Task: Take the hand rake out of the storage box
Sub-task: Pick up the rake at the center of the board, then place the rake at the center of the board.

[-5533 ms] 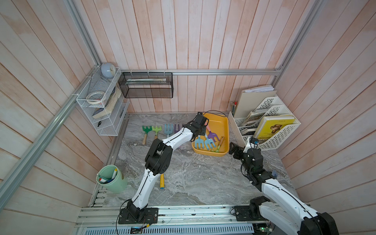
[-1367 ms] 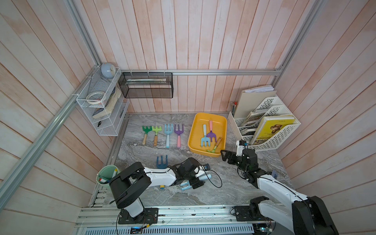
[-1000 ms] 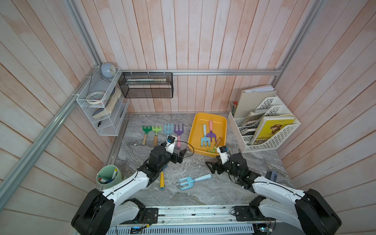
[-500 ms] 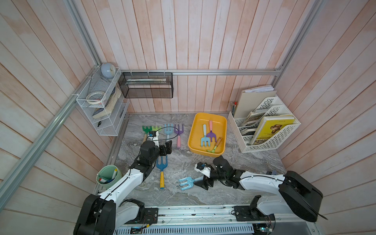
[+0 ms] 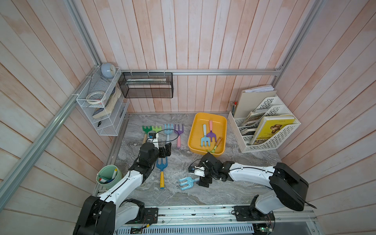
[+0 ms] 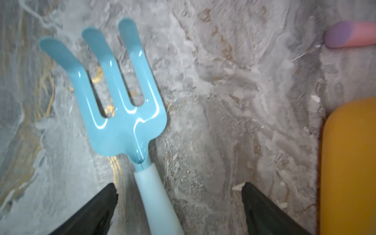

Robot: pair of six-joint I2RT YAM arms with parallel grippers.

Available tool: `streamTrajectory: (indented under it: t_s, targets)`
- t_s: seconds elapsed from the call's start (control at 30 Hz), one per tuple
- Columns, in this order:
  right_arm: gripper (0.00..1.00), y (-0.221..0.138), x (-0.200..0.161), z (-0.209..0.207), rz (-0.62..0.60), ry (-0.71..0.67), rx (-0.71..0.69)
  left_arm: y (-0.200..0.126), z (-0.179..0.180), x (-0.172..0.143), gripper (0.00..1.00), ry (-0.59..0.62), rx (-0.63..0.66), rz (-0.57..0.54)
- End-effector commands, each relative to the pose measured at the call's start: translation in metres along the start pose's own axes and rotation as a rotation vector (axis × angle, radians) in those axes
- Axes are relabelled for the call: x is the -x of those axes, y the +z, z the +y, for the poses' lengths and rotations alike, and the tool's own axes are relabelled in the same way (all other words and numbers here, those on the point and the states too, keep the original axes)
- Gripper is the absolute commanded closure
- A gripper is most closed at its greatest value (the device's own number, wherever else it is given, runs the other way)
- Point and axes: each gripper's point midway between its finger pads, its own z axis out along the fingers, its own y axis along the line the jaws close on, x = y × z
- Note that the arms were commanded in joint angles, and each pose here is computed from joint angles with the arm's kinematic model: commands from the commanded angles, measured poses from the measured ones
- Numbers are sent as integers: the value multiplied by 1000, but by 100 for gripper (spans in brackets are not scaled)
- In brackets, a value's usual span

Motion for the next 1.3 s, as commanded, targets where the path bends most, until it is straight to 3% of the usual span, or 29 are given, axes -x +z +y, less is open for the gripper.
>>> streamTrajectory:
  t_s: [0.0,0.17,0.47,0.67,0.77,0.83,0.9,1.0,1.1,1.27]
  targets:
    - [4,1,-2,20,-47,-143,91,0,6,-3,0,20,25,0]
    - [16,15,-10,24,-19,-153,127,2,8,-5,0,22,33,12]
    - [64,18,-17,26,28,-90,165,4,9,-7,0,27,37,23]
    - [77,23,-8,24,36,-12,196,0,13,-4,0,33,64,11]
    - [84,20,-3,18,33,42,144,-2,15,-4,0,31,71,3]
    - [91,15,7,1,6,120,33,-2,19,-3,0,22,96,-1]
    - [100,5,25,-20,-56,283,-83,-5,28,-2,0,6,149,-10]
    - [100,-9,47,-40,-154,564,-190,-10,42,3,0,-29,227,-36]
    - [100,-9,67,-33,-204,703,-268,-18,54,7,0,-61,278,-67]
    - [100,7,81,-36,-137,993,-330,-28,58,13,0,-84,291,-107]
